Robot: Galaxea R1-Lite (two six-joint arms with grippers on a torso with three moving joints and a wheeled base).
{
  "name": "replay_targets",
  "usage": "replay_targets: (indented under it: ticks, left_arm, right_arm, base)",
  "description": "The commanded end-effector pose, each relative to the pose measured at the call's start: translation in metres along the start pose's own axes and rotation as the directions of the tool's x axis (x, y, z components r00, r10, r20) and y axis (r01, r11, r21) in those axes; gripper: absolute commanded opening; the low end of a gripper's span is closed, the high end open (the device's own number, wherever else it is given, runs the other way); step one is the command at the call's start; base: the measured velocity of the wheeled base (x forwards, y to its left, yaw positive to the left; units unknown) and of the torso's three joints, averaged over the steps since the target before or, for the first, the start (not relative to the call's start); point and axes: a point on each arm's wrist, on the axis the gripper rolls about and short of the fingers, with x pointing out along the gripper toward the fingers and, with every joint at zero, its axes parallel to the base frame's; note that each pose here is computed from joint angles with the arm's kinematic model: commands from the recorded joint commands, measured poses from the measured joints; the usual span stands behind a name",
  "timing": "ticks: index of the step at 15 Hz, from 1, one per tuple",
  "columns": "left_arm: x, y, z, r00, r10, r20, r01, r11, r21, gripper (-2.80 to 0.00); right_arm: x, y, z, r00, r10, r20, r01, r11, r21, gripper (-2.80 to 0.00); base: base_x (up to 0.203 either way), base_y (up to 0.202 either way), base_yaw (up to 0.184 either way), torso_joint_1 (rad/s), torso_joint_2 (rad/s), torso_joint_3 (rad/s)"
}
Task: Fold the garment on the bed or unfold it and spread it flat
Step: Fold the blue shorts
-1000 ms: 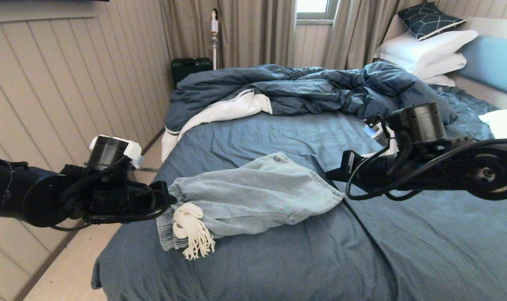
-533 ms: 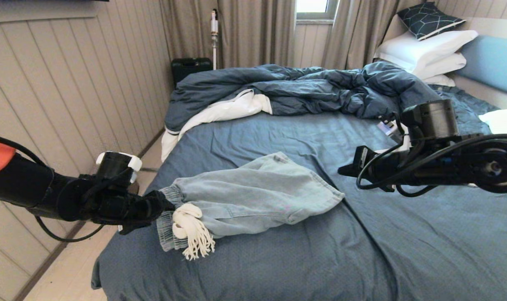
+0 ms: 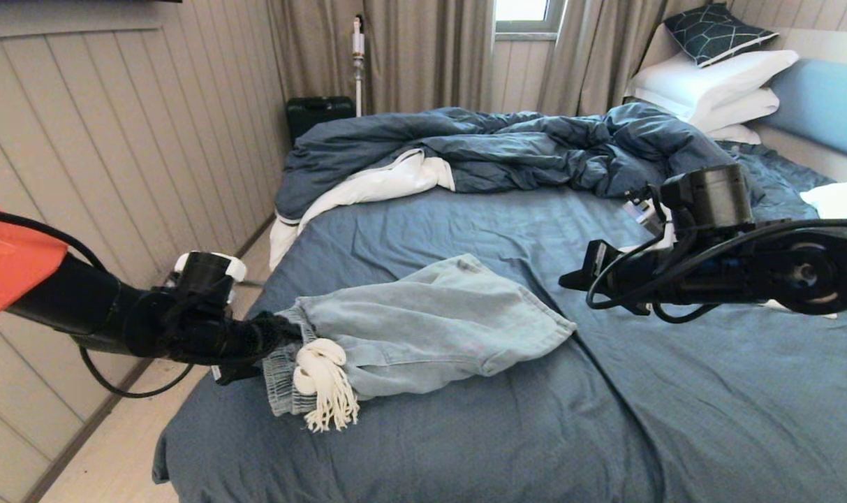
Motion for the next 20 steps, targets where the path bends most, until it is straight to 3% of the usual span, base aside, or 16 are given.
replay_targets:
  ticks: [1, 10, 12, 15, 18, 20]
  left_arm:
    - [0.001, -0.007, -0.002, 1.0, -0.02, -0.008, 0.02, 1.0, 0.006, 0.0]
    - [-0.016, -0.006, -0.007, 1.0, -0.031, 0.001, 0.031, 1.0, -0.002, 0.0]
    - [-0.034, 0.007, -0.007, 0.999, -0.027, 0.026, 0.028, 0.999, -0.027, 0.0]
    - [-0.054, 0.024, 0.002, 0.993, -0.06, 0.104, 0.065, 0.997, -0.045, 0.0]
    - [-0.071, 0.021, -0.002, 0.988, -0.108, 0.107, 0.111, 0.993, -0.026, 0.0]
    - [-0.076, 0.01, -0.009, 0.983, -0.176, 0.056, 0.177, 0.984, -0.002, 0.0]
  right_arm:
    - [0.002, -0.002, -0.002, 1.0, -0.004, -0.008, 0.004, 1.0, 0.007, -2.8]
    - [0.0, -0.003, -0.003, 1.0, -0.006, -0.011, 0.006, 1.0, 0.01, -2.8]
    - [0.0, -0.002, -0.003, 1.0, -0.001, -0.011, 0.002, 1.0, 0.008, -2.8]
    - [0.001, -0.001, -0.005, 1.0, 0.001, -0.018, -0.001, 1.0, 0.009, -2.8]
    - [0.002, -0.001, -0.005, 1.0, 0.002, -0.023, -0.001, 1.0, 0.012, -2.8]
    - [0.002, -0.002, -0.006, 1.0, -0.001, -0.025, 0.001, 1.0, 0.012, -2.8]
  base:
    - [0.0, 0.0, 0.0, 0.0, 0.0, 0.0]
    - [0.0, 0.0, 0.0, 0.0, 0.0, 0.0]
    - [0.0, 0.0, 0.0, 0.0, 0.0, 0.0]
    - [0.0, 0.0, 0.0, 0.0, 0.0, 0.0]
    - [0.0, 0.0, 0.0, 0.0, 0.0, 0.0]
    - [0.0, 0.0, 0.0, 0.0, 0.0, 0.0]
